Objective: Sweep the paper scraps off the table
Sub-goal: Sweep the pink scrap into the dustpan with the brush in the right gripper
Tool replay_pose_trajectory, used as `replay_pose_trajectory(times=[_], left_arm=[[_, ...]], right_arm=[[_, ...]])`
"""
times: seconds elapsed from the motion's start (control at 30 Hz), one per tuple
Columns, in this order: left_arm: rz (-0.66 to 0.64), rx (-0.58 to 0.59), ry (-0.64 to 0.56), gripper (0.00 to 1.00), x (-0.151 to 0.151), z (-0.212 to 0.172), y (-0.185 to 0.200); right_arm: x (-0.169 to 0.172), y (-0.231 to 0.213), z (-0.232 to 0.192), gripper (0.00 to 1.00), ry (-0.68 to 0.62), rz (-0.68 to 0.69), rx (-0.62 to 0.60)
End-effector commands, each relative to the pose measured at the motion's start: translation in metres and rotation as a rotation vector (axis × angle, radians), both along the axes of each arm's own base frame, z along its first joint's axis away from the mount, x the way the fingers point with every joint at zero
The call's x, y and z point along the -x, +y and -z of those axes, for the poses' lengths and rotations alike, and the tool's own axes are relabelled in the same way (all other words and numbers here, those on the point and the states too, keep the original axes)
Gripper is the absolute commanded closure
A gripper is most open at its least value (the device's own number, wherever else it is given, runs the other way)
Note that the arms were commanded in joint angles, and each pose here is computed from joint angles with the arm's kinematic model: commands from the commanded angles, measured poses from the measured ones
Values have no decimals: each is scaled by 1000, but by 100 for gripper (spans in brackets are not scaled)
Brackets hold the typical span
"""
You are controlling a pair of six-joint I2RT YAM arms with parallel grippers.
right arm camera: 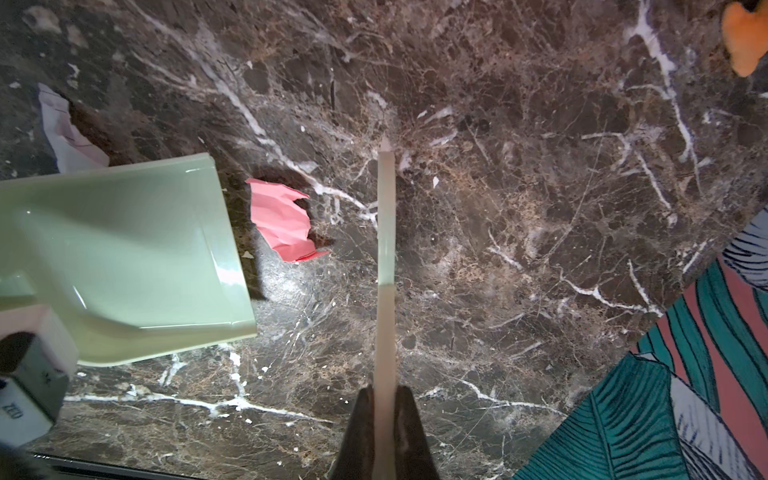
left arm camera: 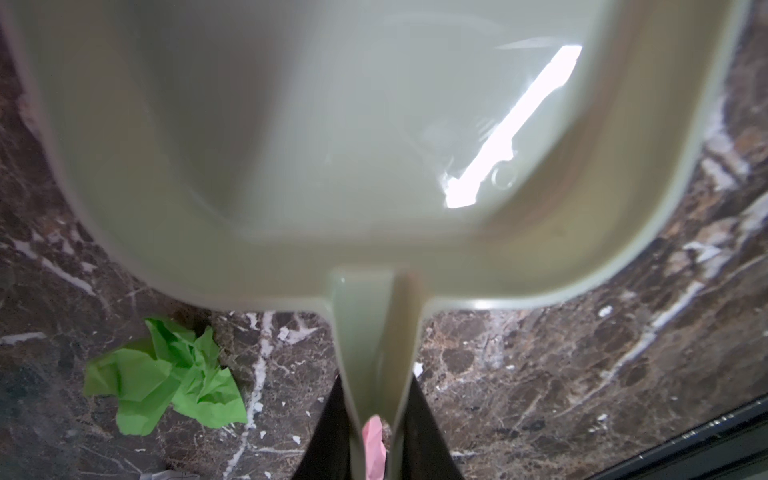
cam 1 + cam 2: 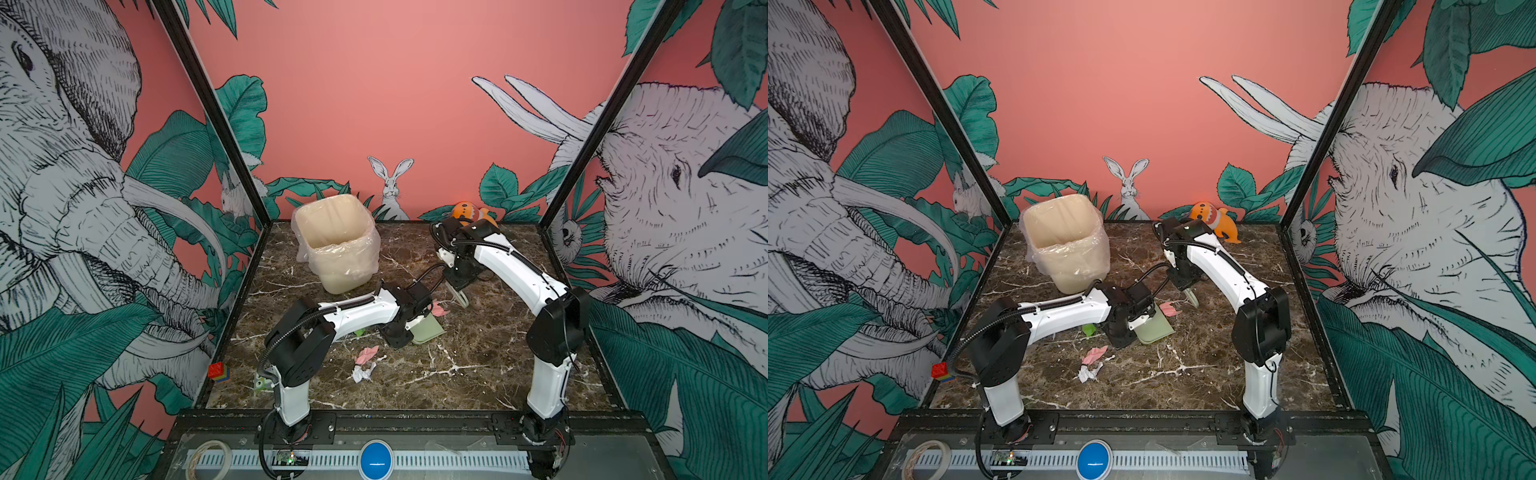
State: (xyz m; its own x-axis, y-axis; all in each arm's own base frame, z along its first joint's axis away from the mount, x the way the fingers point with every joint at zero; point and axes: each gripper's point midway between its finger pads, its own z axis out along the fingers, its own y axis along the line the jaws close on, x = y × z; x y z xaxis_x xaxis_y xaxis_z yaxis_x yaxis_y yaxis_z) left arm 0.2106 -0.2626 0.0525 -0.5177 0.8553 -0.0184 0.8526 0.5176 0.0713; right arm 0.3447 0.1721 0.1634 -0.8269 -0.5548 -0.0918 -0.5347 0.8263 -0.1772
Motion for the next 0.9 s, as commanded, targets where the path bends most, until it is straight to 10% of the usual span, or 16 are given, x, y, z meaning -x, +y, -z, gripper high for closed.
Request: replay_pose_trajectory(times=[0.0,0.87], left_arm=[[11,-2,34,85,2,-3,4],[11,-36,62,85,-13,10,7]], right_arm=[[4,5,0,100,33,13,-24],[18,33,11,100,133,-14,-118]])
